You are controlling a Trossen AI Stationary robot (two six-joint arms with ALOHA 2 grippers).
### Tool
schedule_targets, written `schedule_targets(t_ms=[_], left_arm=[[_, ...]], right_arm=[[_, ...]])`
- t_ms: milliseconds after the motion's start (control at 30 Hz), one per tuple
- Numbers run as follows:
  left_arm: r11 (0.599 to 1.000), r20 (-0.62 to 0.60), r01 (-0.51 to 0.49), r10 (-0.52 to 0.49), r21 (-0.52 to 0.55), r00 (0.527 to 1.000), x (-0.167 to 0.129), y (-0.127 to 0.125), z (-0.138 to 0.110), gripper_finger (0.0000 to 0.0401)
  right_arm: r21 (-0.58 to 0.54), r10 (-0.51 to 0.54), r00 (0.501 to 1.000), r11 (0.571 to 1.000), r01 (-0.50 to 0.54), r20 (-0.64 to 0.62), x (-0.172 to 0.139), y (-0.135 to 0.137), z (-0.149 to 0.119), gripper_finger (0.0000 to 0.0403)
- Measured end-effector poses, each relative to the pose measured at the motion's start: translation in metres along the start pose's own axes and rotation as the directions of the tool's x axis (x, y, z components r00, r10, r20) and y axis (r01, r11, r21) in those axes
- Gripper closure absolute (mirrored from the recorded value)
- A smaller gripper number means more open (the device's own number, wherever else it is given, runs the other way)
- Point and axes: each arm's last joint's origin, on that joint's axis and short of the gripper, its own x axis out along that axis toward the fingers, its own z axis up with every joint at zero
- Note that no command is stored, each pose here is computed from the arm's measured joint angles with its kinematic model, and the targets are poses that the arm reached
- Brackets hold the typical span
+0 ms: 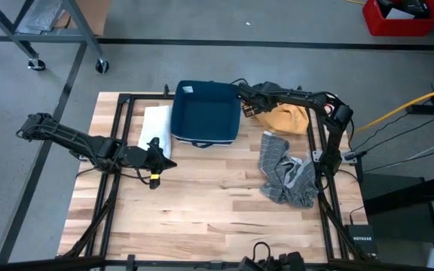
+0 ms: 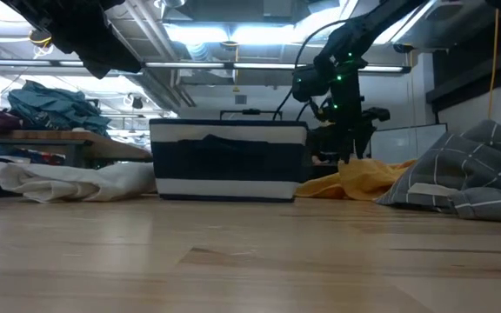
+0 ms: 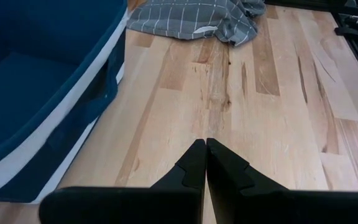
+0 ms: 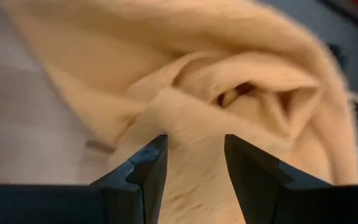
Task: Fold towel
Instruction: Fold the yellow towel
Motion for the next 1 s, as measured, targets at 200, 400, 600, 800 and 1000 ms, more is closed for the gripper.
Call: schedule_targets(t_ms=[200, 400, 600, 800, 1000], left_arm=[[1.000, 0.000, 0.000, 0.000, 0.000, 1.000, 0.0000, 0.0000, 0.0000, 0.0396], [1.000, 0.000, 0.000, 0.000, -0.003, 1.000, 0.0000, 0.0000, 0.0000, 0.0396], [1.000, 0.000, 0.000, 0.000, -0.002, 1.000, 0.0000, 0.0000, -0.0001, 0.0396], [1.000, 0.000, 0.000, 0.000, -0.003, 1.000, 0.0000, 0.0000, 0.0000, 0.0396], [1.000, 0.000, 0.000, 0.000, -0.003, 1.000, 0.0000, 0.0000, -0.0001, 0.0396]], right_arm=[[0.001, -0.043, 0.998, 0.999, 0.043, 0.035, -0.0001, -0.0013, 0.0012, 0.0237], [0.002, -0.047, 0.998, 0.999, 0.047, 0.037, 0.0001, -0.0016, 0.0014, 0.0237], [0.002, -0.002, 1.000, 1.000, 0.002, 0.004, 0.0002, -0.0002, 0.0005, 0.0237], [0.006, 0.004, 1.000, 1.000, -0.004, -0.001, 0.0002, 0.0000, 0.0004, 0.0237], [0.012, 0.009, 1.000, 1.000, -0.009, -0.003, 0.0002, 0.0002, 0.0005, 0.0237]])
